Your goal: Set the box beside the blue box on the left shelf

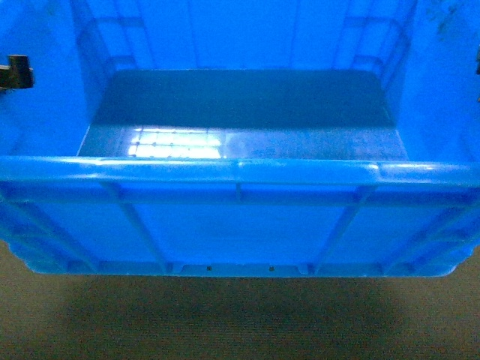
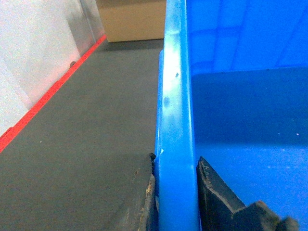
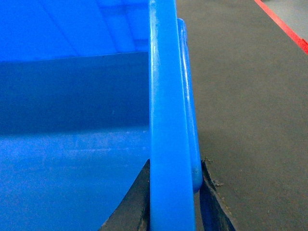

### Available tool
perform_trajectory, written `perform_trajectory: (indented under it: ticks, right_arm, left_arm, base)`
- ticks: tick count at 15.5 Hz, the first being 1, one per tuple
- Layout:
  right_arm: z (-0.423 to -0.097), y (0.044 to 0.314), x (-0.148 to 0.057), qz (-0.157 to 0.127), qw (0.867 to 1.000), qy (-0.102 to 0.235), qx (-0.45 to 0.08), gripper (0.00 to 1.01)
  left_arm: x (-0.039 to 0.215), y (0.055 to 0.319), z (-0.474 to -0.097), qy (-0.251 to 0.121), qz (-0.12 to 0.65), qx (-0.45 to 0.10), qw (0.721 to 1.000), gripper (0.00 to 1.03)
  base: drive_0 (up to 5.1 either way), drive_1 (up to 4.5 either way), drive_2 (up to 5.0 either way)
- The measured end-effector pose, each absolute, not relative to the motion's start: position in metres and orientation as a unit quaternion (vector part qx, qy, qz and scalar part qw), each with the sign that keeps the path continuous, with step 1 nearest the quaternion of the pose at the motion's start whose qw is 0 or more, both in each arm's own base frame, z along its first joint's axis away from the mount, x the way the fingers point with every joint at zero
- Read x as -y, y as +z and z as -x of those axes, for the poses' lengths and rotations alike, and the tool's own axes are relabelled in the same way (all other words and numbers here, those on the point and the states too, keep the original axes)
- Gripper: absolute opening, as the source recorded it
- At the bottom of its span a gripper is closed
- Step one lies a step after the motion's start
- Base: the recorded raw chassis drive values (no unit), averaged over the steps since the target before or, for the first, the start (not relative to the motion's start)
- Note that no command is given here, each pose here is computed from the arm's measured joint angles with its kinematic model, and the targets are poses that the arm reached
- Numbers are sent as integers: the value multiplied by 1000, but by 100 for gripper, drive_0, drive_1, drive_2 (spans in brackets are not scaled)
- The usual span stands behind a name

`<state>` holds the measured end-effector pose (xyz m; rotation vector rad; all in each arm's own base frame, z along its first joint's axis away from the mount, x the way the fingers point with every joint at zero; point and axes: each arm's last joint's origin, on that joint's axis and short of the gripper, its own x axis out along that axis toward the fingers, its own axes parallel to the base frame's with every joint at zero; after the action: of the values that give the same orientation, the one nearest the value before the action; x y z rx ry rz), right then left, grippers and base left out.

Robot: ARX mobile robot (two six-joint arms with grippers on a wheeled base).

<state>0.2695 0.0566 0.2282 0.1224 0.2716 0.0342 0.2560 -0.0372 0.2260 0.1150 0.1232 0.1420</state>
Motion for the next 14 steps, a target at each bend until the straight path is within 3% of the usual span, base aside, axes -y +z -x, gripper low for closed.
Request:
perform_trajectory:
  ticks: [4,6,8,14]
  right_arm:
    - [-218,225,-67,-48,991,12,-122,20]
    - [-192,229,-70,-48,994,-3,-94,20]
    - [-182,230,-70,-54,995,-10,-81,20]
    - [-177,226,-67,-58,994,-15,-86,20]
  left_arm:
    - [24,210,-210,74,-54,-56,994,17]
    - [20,216,-192,68,-48,-22,996,17]
    - [21,220,-180,65,-42,4,997,16]
    - [25,218,-169,55,-40,9,998,15]
  base:
    - [0,0,0]
    - [0,0,0]
    - [0,0,0]
    - [0,0,0]
